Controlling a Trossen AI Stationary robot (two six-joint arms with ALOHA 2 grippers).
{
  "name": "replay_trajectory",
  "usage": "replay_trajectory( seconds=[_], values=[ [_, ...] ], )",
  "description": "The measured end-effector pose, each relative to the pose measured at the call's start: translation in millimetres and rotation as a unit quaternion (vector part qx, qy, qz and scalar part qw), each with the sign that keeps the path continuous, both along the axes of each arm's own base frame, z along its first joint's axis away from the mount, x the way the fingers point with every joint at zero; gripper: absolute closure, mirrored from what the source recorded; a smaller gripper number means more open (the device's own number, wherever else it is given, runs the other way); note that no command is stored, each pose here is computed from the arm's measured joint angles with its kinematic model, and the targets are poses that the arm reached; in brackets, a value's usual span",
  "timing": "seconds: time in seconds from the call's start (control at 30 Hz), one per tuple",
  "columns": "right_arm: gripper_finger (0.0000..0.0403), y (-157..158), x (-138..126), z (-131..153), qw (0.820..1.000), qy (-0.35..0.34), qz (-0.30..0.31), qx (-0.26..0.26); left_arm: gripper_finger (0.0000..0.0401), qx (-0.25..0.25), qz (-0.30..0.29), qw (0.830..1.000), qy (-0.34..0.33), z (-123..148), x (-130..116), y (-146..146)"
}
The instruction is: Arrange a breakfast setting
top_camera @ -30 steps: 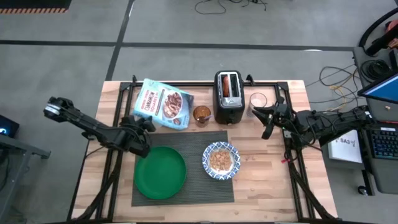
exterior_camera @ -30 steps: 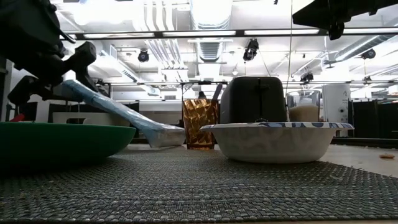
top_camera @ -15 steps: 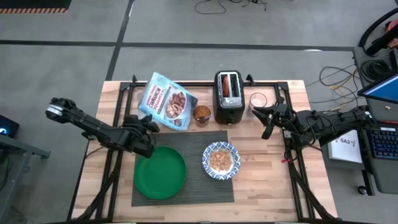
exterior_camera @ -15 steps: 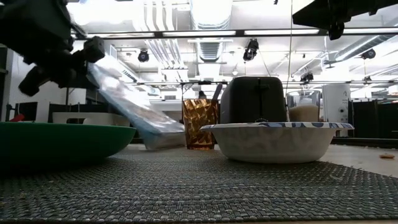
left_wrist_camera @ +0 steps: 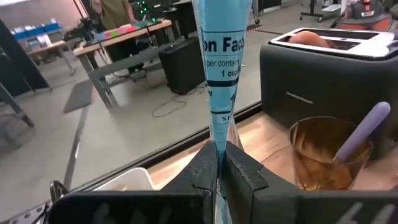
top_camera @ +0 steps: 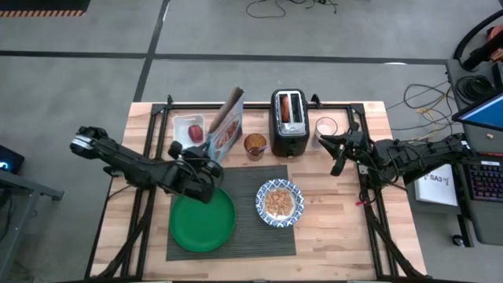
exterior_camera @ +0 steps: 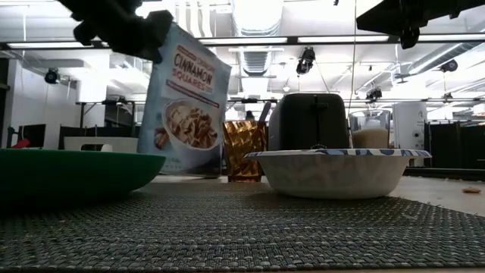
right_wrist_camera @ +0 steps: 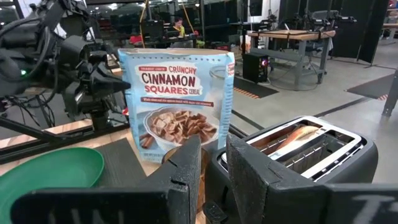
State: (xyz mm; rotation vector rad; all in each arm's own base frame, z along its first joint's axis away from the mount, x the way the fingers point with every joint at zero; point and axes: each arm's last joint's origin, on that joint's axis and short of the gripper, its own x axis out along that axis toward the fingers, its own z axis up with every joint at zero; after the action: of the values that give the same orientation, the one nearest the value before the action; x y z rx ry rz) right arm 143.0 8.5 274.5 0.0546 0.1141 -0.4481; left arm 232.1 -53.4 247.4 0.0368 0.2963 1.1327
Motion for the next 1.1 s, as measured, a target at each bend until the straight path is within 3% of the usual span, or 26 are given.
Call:
replay_trajectory(
  seconds=[0.33,0.57,0.8,1.1],
  values=[
    [0.0335,1,0,0,1.000,0.000,0.010,0.005,0.0381,-0.020,0.014,1.000,0.002,-27,15,-5],
    [0.0335,1,0,-1,1.000,0.001,0.010,0.005,0.0312,-0.074,0.007,0.997,0.036,-31,13,-6],
    [0.0335,1,0,-1,1.000,-0.001,0.009,0.009,0.0235,-0.072,0.009,0.996,0.048,-29,9,-4],
    [0.0335,0,0,0,1.000,-0.004,0.008,0.015,0.0203,-0.121,0.009,0.990,0.069,-20,-4,-1]
  ],
)
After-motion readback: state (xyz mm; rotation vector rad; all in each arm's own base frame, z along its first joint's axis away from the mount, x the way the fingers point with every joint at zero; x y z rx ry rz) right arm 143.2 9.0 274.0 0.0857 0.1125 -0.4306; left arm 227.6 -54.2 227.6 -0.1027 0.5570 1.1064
